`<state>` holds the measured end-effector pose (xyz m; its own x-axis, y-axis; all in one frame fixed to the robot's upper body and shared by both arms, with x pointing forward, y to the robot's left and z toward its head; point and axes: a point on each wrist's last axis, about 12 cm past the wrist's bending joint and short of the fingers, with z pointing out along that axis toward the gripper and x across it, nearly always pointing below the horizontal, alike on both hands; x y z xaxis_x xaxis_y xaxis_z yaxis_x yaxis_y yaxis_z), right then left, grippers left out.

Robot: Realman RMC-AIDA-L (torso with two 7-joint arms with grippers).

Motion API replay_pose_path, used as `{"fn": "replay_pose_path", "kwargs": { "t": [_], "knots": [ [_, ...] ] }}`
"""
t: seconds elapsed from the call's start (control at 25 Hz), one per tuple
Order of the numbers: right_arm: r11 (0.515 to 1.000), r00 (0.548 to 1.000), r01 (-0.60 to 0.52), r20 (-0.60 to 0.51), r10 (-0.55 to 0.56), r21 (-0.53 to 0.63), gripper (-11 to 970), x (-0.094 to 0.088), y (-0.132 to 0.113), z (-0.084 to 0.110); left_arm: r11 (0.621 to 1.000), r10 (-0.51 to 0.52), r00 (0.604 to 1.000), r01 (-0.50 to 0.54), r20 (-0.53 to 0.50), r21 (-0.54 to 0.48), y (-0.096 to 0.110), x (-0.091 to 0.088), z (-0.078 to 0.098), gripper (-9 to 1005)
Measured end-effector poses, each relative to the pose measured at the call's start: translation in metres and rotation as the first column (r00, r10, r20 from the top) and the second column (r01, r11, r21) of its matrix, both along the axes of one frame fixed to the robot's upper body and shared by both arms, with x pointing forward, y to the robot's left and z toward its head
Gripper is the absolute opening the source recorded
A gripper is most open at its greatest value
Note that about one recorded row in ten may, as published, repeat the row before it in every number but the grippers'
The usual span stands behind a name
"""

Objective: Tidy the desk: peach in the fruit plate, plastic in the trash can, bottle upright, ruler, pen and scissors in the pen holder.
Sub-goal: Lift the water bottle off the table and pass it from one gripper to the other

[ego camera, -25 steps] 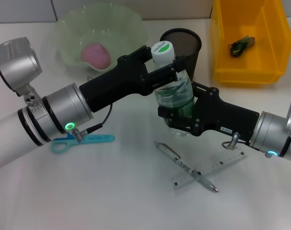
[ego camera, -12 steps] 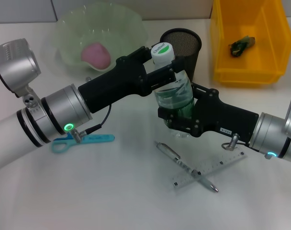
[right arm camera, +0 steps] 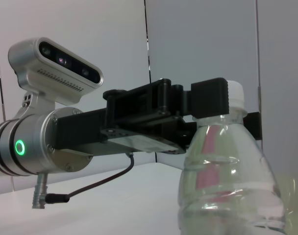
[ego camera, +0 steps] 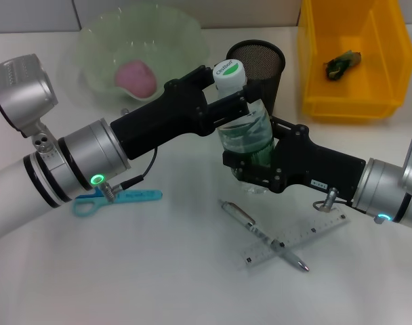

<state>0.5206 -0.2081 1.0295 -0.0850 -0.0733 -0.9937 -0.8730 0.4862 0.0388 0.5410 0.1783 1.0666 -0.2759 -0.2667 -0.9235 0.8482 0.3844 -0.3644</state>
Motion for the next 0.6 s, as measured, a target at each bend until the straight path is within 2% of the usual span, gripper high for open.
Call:
{"fn": "replay_pose_path", "kwargs": {
  "t": [0.52, 0.6],
  "knots": [
    [1.0, 1.0, -0.002, 0.002, 0.002, 0.002, 817, 0.0004, 0.0004, 0.0006, 1.0, 0.004, 1.0, -0.004, 0.001, -0.006, 0.0019, -0.0007, 0.0001, 688],
    [1.0, 1.0, -0.003, 0.003, 0.003, 0.003, 818, 0.0003, 0.0005, 0.0008, 1.0, 0.002, 1.0, -0.002, 0.001, -0.005, 0.0019, -0.0008, 0.0001, 610]
  ]
}}
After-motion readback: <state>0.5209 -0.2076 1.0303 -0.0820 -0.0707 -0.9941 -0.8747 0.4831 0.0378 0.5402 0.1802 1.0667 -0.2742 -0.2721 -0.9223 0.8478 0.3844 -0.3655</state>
